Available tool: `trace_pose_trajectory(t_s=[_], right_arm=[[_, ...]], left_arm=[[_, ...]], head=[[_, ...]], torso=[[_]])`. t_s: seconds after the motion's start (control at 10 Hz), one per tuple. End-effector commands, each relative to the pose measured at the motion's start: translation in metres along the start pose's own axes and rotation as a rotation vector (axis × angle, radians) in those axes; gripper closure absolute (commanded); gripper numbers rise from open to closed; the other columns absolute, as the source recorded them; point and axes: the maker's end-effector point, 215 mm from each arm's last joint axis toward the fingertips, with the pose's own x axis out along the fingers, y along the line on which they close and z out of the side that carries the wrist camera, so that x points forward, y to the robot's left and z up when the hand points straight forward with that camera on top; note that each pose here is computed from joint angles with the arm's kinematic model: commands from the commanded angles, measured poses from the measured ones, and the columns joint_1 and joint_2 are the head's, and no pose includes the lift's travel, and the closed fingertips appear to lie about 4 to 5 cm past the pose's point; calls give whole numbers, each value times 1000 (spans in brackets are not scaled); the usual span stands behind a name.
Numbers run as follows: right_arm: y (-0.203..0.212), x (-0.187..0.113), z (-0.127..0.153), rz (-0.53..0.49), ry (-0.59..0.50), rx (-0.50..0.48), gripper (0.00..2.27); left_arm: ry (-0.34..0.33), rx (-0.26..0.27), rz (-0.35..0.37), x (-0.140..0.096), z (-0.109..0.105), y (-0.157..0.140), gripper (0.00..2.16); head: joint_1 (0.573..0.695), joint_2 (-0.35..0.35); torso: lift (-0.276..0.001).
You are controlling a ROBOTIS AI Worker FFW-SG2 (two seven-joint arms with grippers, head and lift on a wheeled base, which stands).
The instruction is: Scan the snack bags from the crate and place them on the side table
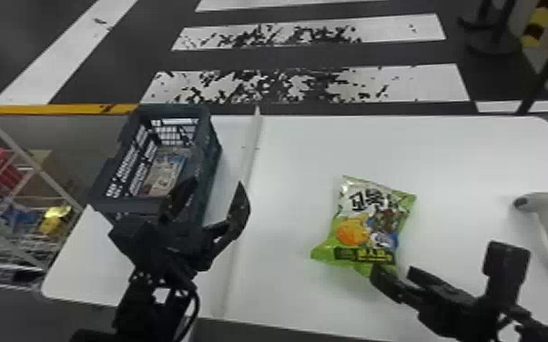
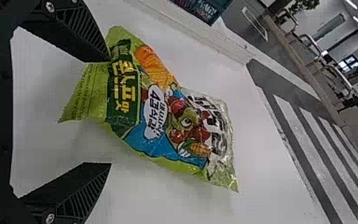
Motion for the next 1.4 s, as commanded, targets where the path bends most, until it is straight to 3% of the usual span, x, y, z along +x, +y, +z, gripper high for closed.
trace_pose_trajectory(t_s=[0.0, 0.1, 0.2, 0.3, 0.4, 0.6, 0.8, 1.1, 1.3], right_arm=[[1, 5, 0, 42, 10, 73, 127], [1, 6, 4, 68, 1, 105, 343], [3, 9, -3, 88, 37, 133, 772], [-3, 11, -3, 81, 43, 143, 1629], [-6, 12, -7, 72, 58, 148, 2236], [-7, 8, 5, 87, 14, 140, 2256], [0, -9, 35, 64, -40, 52, 2256], [16, -40, 80, -103, -42, -309, 2256], [-3, -49, 89, -387, 29, -735, 2256]], left_arm=[[2, -1, 2, 0, -1, 0, 76], [-1, -2, 4, 1, 0, -1, 76], [-2, -3, 2, 1, 0, -2, 76], [-3, -2, -8, 3, 0, -7, 76], [4, -2, -7, 2, -2, -7, 76], [-3, -1, 16, 1, -1, -5, 76], [-15, -2, 37, 1, 3, -3, 76], [-15, -3, 36, 1, 3, -4, 76], [-13, -3, 36, 1, 2, -3, 76]], head=[[695, 181], [695, 187], [695, 189], [695, 188], [695, 185], [695, 178], [695, 174], [695, 145], [695, 126]], torso=[[-81], [-81], [-81], [-81], [-81], [-81], [-81], [-81], [-81]])
